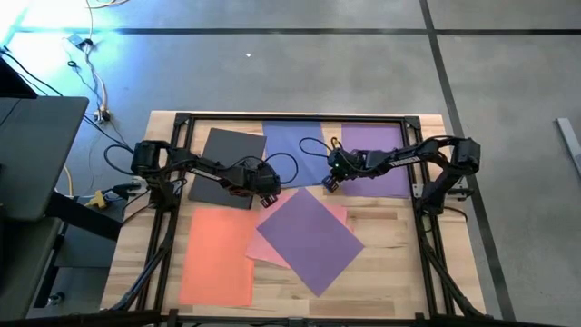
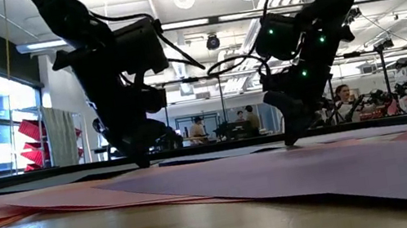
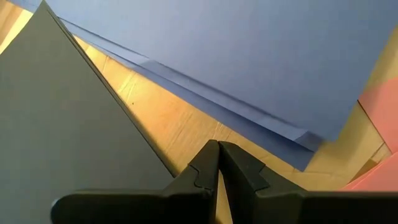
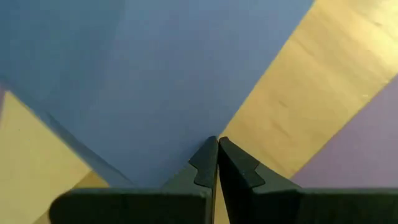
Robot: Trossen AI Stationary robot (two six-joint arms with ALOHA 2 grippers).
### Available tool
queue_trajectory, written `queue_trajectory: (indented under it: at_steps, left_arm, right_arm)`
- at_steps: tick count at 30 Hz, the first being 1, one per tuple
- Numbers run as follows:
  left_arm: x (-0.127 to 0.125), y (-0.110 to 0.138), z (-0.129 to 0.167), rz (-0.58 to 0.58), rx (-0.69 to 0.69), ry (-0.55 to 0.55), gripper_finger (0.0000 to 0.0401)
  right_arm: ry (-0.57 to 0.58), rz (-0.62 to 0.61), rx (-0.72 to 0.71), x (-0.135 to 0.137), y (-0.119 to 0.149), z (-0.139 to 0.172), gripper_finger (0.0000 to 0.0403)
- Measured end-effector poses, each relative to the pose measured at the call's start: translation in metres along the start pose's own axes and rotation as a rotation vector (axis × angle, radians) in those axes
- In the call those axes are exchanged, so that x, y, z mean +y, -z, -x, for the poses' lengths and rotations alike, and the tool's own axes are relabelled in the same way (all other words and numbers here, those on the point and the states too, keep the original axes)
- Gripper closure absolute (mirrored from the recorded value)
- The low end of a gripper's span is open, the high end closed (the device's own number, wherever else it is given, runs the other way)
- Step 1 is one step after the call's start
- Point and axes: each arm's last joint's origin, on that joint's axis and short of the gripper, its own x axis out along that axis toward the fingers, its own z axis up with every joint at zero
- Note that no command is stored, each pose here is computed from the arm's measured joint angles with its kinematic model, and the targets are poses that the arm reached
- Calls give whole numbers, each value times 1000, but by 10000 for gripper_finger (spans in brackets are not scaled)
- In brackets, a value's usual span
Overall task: Organize paper
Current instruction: Adjust the stacked blue and black papers
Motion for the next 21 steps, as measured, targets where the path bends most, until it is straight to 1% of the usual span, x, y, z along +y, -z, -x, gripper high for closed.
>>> queue_trajectory:
  at_steps: [9,13,18,21]
  left_arm:
    - [-1,0,0,-8,0,6,401]
    - [-2,2,5,-22,-6,-5,401]
    - [0,1,17,-21,-20,-2,401]
    - [3,0,19,-16,-30,-26,401]
  right_arm:
    - [-6,12,-14,4,1,0,403]
    - [-6,44,-25,4,0,0,403]
    - [30,68,-47,3,-1,3,403]
    - [45,64,-74,3,-3,7,403]
